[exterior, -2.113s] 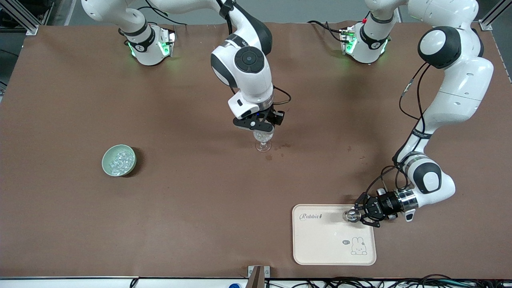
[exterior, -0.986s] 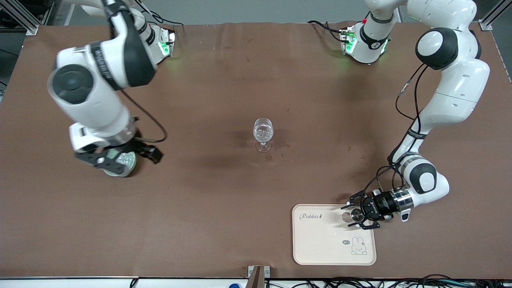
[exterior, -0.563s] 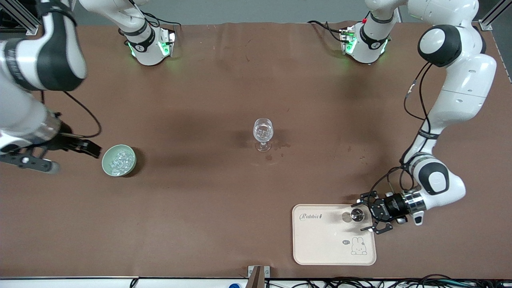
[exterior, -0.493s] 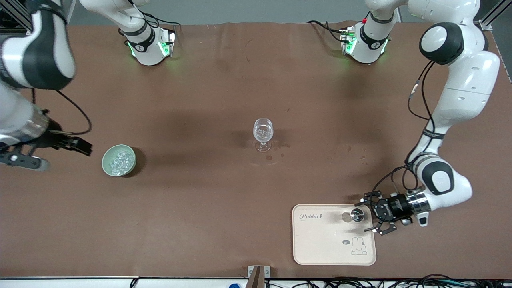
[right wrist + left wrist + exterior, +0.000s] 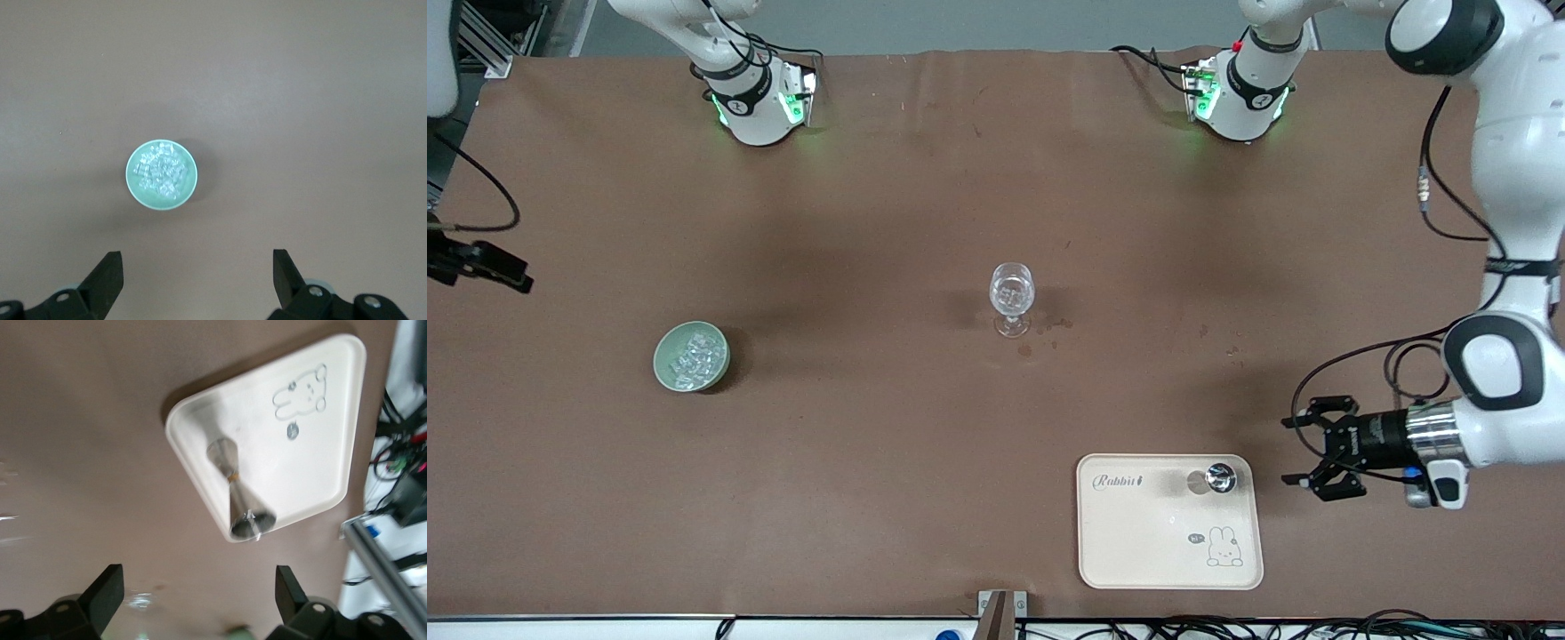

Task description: Pour wine and add ice with both arms

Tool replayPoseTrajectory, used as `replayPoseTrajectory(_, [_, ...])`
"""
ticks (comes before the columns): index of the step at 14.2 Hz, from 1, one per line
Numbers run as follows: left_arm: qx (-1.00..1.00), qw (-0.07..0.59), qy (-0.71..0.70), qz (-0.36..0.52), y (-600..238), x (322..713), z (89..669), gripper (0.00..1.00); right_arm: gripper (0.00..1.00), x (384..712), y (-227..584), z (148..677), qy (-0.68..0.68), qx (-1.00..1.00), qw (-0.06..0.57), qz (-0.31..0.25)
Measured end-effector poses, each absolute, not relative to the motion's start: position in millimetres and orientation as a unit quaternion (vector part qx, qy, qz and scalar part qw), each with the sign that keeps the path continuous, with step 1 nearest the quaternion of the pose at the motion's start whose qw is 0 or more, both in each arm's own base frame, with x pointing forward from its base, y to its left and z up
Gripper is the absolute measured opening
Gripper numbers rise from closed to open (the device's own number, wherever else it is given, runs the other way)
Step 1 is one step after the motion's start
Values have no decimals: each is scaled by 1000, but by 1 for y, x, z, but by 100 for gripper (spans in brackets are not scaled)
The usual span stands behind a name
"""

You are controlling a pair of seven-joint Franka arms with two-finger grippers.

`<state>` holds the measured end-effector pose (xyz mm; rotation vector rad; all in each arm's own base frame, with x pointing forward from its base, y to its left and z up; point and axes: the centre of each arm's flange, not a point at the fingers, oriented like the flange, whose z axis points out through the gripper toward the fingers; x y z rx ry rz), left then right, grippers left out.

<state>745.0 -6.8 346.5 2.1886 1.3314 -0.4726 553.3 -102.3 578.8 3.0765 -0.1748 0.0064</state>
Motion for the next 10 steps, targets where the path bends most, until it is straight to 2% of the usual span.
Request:
replayPoseTrajectory(5, [919, 153, 353, -82, -52, 698, 498, 100, 99, 527, -99, 616, -59, 998, 18, 7])
replayPoseTrajectory(10, [985, 69, 158, -2, -55, 650, 592, 100, 100, 523, -111, 636, -49, 998, 16, 18])
